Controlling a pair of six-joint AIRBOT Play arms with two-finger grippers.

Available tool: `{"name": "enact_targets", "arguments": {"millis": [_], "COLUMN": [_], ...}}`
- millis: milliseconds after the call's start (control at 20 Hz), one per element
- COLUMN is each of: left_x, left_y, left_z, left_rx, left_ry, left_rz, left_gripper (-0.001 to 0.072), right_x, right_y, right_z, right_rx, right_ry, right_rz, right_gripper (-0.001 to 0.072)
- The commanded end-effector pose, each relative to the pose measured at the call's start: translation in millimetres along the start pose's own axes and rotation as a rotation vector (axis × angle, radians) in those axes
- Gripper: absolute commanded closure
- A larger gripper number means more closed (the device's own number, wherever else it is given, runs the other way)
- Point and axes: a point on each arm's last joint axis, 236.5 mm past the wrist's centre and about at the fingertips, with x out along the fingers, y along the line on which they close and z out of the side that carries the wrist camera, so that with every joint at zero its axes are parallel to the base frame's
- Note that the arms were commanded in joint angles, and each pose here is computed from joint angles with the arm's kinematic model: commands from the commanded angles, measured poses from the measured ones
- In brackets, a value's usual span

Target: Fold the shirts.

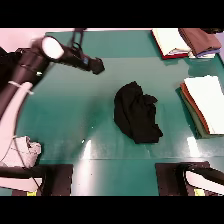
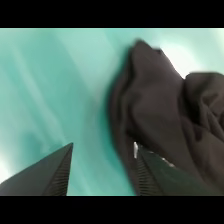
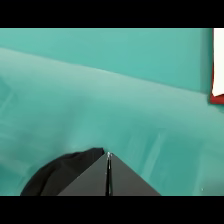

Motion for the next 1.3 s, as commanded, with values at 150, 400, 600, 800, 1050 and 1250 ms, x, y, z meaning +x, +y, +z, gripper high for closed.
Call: {"name": "enact_targets", "arguments": {"millis": [150,400,600,800,1050,1250], "left_x": [120.7,146.4,148.6,143.8,47.6,-46.3], "left_y": [1.1,0.0,1.2,6.7,80.2,130.2], "left_z": [-68.1,-89.8,-90.7,-83.6,-31.5,-3.2], "left_rx": [-0.156,-0.235,-0.239,-0.225,-0.141,-0.116], "left_ry": [0.161,0.21,0.21,0.197,0.128,0.042], "left_rz": [-0.085,-0.128,-0.126,-0.123,0.032,0.184], "left_gripper": [0.0245,0.0245,0.0249,0.0685,0.0685,0.0685], "right_x": [0.0,0.7,2.4,1.4,25.5,56.8], "right_y": [1.7,1.6,1.3,1.0,-16.3,-31.7], "right_z": [-18.1,-18.4,-20.2,-34.2,-121.5,-236.9], "right_rx": [0.001,0.002,0.026,0.028,0.114,0.236], "right_ry": [0.076,0.078,0.087,0.146,0.371,0.578], "right_rz": [0.008,0.008,0.008,0.007,-0.005,-0.021], "right_gripper": [0.0694,0.0693,0.0693,0.0693,0.0693,0.0548]}}
